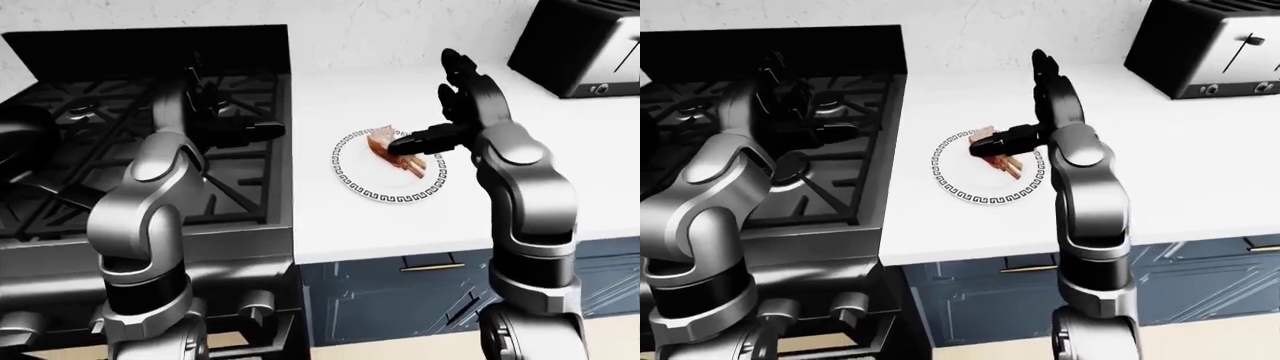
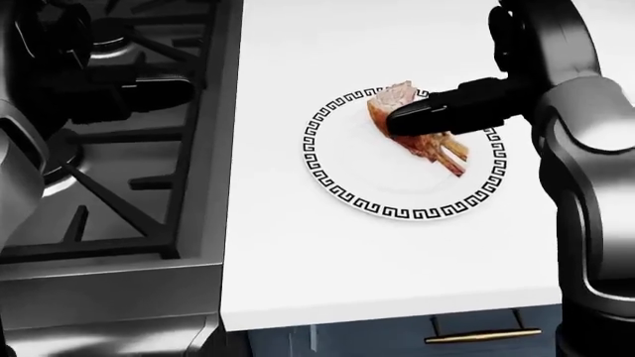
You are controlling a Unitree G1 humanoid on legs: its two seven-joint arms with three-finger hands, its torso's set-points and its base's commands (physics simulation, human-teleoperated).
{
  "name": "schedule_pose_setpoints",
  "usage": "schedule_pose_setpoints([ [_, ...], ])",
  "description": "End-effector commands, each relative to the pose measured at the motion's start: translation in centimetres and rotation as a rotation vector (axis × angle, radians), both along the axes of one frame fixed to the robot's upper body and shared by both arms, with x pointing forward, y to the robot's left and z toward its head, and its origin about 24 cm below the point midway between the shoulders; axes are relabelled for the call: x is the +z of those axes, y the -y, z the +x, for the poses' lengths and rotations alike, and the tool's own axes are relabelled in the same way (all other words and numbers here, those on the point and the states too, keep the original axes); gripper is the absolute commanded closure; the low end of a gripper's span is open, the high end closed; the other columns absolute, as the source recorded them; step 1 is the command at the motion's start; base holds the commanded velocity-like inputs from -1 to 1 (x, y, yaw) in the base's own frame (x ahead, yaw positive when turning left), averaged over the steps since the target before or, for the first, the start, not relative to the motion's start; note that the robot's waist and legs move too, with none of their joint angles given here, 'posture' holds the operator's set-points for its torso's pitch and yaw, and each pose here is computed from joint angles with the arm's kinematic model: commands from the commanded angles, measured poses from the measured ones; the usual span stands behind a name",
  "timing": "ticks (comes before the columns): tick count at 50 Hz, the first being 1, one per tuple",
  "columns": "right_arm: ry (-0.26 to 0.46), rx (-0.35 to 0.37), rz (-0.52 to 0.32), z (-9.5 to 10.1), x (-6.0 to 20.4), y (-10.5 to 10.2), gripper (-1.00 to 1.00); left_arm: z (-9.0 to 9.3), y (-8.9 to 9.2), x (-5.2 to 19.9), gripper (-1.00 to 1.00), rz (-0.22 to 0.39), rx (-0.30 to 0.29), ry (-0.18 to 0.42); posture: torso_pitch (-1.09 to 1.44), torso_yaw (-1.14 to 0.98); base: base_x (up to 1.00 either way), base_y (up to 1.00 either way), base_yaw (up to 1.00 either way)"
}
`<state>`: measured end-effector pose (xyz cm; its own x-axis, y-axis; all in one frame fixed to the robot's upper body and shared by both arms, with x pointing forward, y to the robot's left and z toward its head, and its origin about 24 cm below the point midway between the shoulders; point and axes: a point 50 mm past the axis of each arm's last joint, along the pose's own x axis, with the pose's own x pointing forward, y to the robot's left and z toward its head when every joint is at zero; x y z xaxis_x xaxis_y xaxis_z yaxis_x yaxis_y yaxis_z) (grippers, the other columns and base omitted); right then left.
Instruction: Pick the lamb chop from the plate and place it in the pan.
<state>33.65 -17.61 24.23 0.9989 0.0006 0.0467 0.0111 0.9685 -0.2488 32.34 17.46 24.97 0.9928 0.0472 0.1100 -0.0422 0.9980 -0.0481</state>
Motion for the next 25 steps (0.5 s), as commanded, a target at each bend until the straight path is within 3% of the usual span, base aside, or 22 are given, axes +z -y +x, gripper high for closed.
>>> schedule_pose_setpoints([
  [1, 0.086, 0.0, -0.028, -0.1, 2.0, -0.1, -0.85, -0.5, 0.1, 2.0, -1.0, 0.001, -0.003, 0.093, 0.0, 0.0, 0.0, 0.0, 0.0],
  [3, 0.08, -0.001, -0.041, 0.2, 1.9, -0.3, -0.76, -0.5, 0.0, 2.0, -1.0, 0.0, -0.002, 0.093, 0.0, 0.0, 0.0, 0.0, 0.0],
  [4, 0.083, -0.001, -0.04, 0.1, 2.0, -0.3, -0.82, -0.5, 0.0, 2.0, -1.0, 0.0, -0.002, 0.094, 0.0, 0.0, 0.0, 0.0, 0.0],
  [6, 0.077, 0.001, -0.052, 0.0, 1.9, -0.5, -0.67, -0.5, 0.0, 1.9, -1.0, 0.001, -0.002, 0.093, 0.0, 0.0, 0.0, 0.0, 0.0],
  [25, 0.028, -0.016, -0.192, 1.4, 0.6, -1.9, -0.54, -0.3, -0.2, 2.0, -1.0, -0.004, 0.004, 0.09, 0.0, 0.0, 0.0, 0.0, 0.0],
])
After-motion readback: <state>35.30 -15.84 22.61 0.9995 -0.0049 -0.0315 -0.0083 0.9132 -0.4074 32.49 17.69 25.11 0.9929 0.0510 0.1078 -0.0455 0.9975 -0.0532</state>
